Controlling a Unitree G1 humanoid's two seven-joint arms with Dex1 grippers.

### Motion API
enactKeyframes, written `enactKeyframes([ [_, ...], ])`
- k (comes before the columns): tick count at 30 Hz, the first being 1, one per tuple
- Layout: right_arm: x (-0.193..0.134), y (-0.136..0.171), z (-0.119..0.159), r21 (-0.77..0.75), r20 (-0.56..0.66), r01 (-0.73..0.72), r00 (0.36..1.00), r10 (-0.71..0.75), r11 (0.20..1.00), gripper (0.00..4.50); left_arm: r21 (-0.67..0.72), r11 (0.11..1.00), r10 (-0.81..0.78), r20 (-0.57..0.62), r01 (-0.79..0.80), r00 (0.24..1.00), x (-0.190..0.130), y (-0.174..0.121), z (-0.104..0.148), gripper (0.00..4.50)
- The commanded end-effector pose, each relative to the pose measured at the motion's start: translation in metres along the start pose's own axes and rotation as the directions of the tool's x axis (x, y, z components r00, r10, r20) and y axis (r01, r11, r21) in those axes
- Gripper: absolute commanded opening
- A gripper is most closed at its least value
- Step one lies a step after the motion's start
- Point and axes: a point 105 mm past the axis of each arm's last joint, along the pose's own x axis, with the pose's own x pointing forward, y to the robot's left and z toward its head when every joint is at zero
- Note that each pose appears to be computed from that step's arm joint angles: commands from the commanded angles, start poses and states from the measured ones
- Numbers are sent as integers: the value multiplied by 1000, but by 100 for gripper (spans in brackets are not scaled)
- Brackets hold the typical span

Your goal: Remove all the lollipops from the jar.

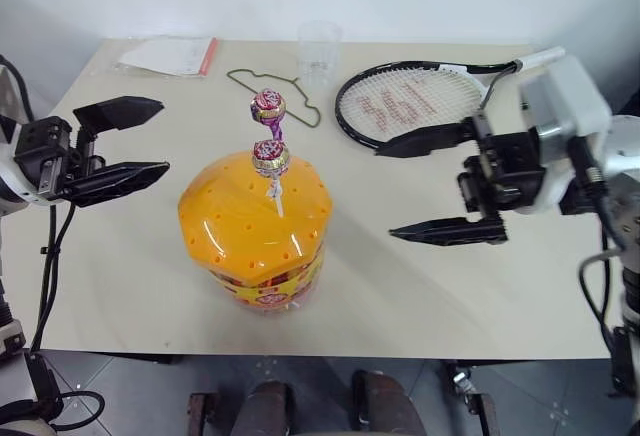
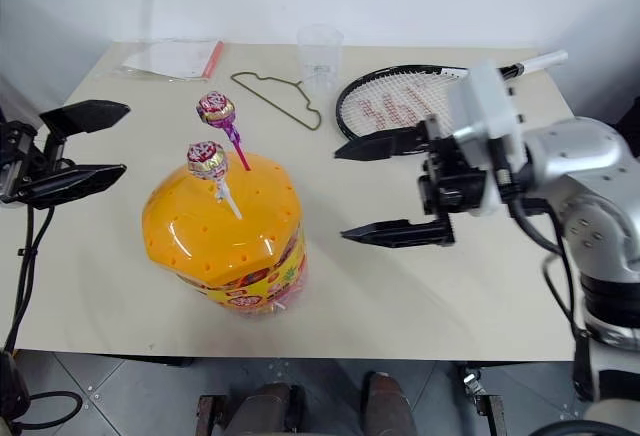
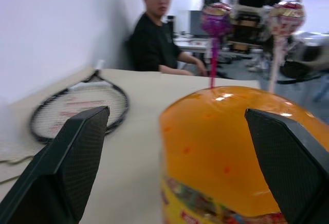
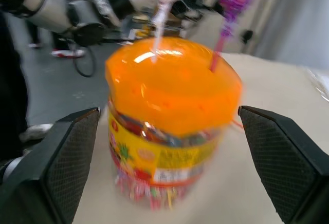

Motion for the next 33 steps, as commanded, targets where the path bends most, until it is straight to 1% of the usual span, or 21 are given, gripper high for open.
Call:
enactKeyframes([
  [1, 13, 1, 6, -56, 16, -60, 998, 61, 997, 450, 25, 999, -47, -14, 48, 999, -3, -6, 10, 447],
  [6, 28, -1, 11, -62, 58, -93, 994, 97, 994, 450, 23, 998, -63, -11, 63, 998, -4, -9, 12, 447],
  [9, 38, -6, 15, -56, 88, -95, 991, 99, 994, 450, 25, 998, -54, -21, 54, 998, -5, -8, 9, 447],
  [13, 51, -12, 17, -45, 103, -109, 988, 113, 993, 450, 25, 999, -48, 3, 48, 999, -4, -7, 5, 447],
  [20, 62, -20, 15, -31, 110, -121, 986, 123, 992, 450, 30, 999, -27, 21, 26, 999, -3, -7, -1, 447],
  [22, 64, -20, 16, -25, 114, -130, 985, 132, 991, 409, 34, 999, -21, 25, 20, 999, -4, -8, -1, 450],
  [24, 67, -19, 18, -31, 123, -141, 982, 144, 990, 353, 36, 999, -13, 26, 12, 1000, -5, -8, -1, 450],
  [33, 77, -18, 24, -52, 150, -174, 972, 180, 983, 37, 50, 999, 5, 28, -7, 1000, -6, -7, 0, 450],
])
